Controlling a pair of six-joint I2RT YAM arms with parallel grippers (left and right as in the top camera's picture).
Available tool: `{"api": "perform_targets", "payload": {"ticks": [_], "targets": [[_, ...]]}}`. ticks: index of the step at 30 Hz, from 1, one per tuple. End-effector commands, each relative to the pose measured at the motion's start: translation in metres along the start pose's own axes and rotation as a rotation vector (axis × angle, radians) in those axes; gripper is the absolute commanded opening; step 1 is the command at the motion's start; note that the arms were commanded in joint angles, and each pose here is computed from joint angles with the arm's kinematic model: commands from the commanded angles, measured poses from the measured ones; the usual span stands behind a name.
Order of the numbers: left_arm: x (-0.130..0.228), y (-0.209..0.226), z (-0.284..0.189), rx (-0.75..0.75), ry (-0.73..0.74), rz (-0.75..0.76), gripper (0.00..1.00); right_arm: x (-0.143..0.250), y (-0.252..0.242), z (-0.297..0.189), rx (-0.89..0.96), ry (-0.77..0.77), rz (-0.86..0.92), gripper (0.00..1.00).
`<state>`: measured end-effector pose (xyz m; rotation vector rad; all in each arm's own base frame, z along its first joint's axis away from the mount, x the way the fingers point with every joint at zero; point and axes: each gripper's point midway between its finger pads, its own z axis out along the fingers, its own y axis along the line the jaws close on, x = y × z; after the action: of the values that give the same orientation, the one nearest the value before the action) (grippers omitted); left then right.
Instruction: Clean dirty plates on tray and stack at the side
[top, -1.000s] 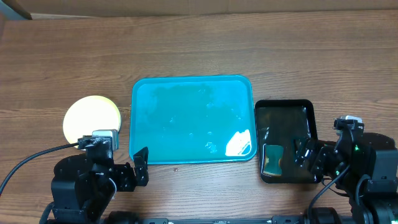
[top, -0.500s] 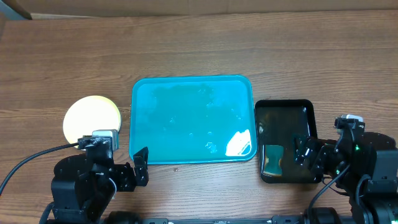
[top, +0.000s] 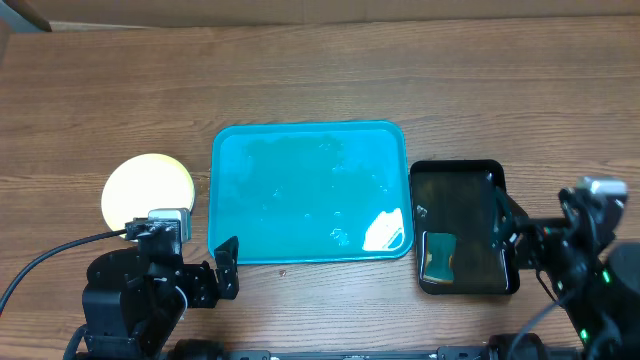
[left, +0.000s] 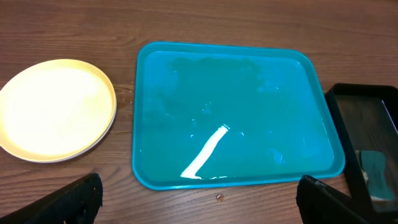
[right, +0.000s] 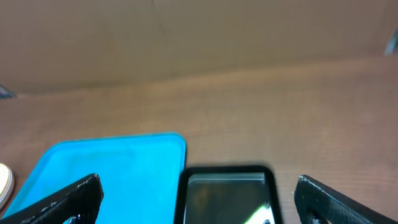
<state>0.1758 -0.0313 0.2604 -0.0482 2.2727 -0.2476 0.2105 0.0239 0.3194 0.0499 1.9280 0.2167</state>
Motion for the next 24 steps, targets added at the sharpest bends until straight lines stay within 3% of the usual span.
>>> {"api": "perform_targets", "payload": {"ticks": [1, 15, 24], "targets": [[0.003, 0.001, 0.002, -0.007, 0.006, -0.014, 1.00, -0.007, -0.002, -0.013, 0.012, -0.097, -0.072, 1.00], [0.003, 0.001, 0.002, -0.007, 0.006, -0.014, 1.00, 0.013, 0.001, 0.010, -0.085, -0.523, -0.109, 1.00], [0.003, 0.001, 0.002, -0.007, 0.006, -0.014, 1.00, 0.063, -0.013, 0.049, -0.071, -0.528, -0.110, 1.00]]}}
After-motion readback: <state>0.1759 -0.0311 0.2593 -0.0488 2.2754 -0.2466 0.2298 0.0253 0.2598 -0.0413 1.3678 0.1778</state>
